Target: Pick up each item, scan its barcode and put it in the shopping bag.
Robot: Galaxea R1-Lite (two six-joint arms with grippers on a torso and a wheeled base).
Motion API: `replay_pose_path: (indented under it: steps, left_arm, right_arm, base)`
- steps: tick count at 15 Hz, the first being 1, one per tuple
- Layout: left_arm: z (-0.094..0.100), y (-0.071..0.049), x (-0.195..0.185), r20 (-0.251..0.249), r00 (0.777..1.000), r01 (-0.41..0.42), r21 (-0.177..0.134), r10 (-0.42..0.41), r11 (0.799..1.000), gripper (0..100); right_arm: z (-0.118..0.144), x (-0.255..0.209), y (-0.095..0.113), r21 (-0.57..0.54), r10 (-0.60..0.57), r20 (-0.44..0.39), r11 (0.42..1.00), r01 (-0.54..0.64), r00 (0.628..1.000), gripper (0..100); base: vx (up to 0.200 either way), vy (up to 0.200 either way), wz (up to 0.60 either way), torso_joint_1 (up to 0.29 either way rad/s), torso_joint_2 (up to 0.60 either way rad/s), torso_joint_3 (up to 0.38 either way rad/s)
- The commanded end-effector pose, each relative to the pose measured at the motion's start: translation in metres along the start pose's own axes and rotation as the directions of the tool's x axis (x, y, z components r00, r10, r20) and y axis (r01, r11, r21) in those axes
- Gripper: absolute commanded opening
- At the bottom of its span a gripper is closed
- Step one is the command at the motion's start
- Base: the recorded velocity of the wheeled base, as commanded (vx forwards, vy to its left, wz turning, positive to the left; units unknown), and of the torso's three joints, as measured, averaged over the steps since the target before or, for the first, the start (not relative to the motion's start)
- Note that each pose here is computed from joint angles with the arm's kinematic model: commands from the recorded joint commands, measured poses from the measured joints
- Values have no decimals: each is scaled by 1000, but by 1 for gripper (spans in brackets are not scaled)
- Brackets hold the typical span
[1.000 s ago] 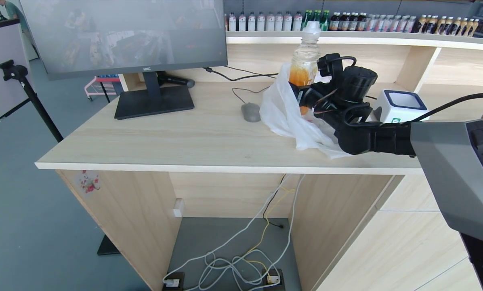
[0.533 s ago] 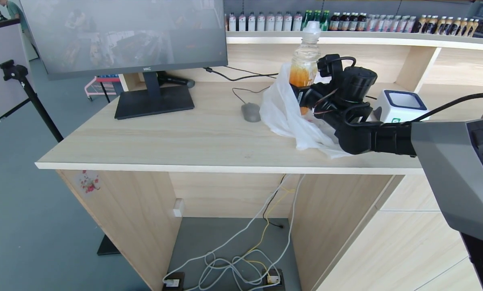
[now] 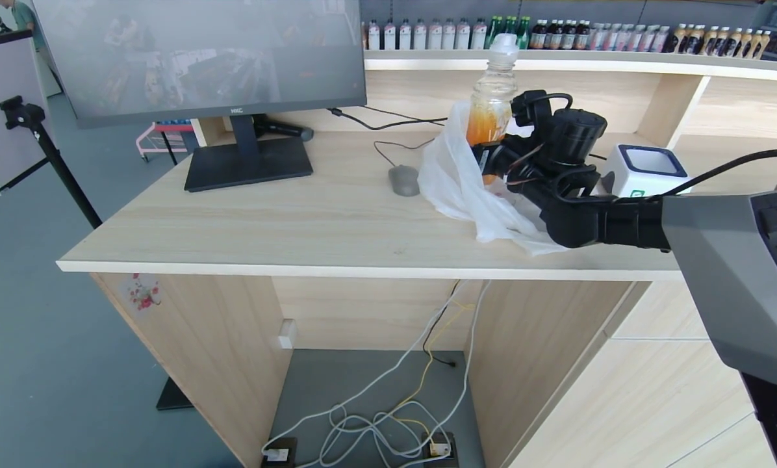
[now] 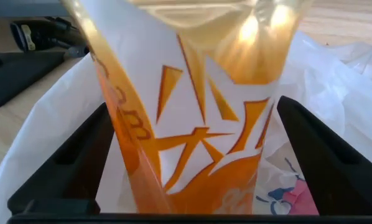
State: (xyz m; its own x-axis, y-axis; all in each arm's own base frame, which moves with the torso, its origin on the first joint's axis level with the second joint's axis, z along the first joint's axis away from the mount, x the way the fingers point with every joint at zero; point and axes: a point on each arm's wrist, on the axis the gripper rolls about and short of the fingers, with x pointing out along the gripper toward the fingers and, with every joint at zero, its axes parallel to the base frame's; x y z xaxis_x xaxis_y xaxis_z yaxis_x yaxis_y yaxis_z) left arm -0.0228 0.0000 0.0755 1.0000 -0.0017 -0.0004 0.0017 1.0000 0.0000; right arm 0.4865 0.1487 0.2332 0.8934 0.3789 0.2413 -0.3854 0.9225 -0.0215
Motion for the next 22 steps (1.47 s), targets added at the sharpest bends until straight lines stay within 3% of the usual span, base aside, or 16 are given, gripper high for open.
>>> replay_pose_path:
  steps: [1,4,7,9,13,18,21,22]
  left_arm:
    - [0,0,0,0,1000,0,0,0,1000,0]
    - [0,0,0,0,1000,0,0,0,1000,0]
    - [0,0,0,0,1000,0,0,0,1000,0]
    - [0,0,0,0,1000,0,0,0,1000,0]
    - [0,0,0,0,1000,0,-2,0,1000,0]
    - [0,0,0,0,1000,0,0,0,1000,0]
    - [0,0,0,0,1000,0,0,0,1000,0]
    - [0,0,0,0,1000,0,0,0,1000,0]
  right_arm:
    - [11,-2,1,-2,1,24,1000,-1,1000,100]
    - [27,-5,1,-9,0,63,1000,1,998,100]
    - [59,-13,3,-24,-11,173,1000,15,985,100]
    - [115,-36,4,-51,-10,303,998,27,953,100]
    - [125,-73,8,-58,-11,276,998,28,961,100]
    - [119,-163,18,-59,-14,216,998,27,976,100]
    - [94,-208,22,-95,-15,180,995,33,984,100]
    - [84,-217,25,-99,-7,213,995,29,977,100]
  base:
    - [0,0,0,0,0,0]
    - [0,0,0,0,0,0]
    - [0,0,0,0,0,0]
    - [0,0,0,0,0,0]
    - [0,0,0,0,0,0]
    - [0,0,0,0,0,0]
    - [0,0,0,0,0,0]
    - [0,0,0,0,0,0]
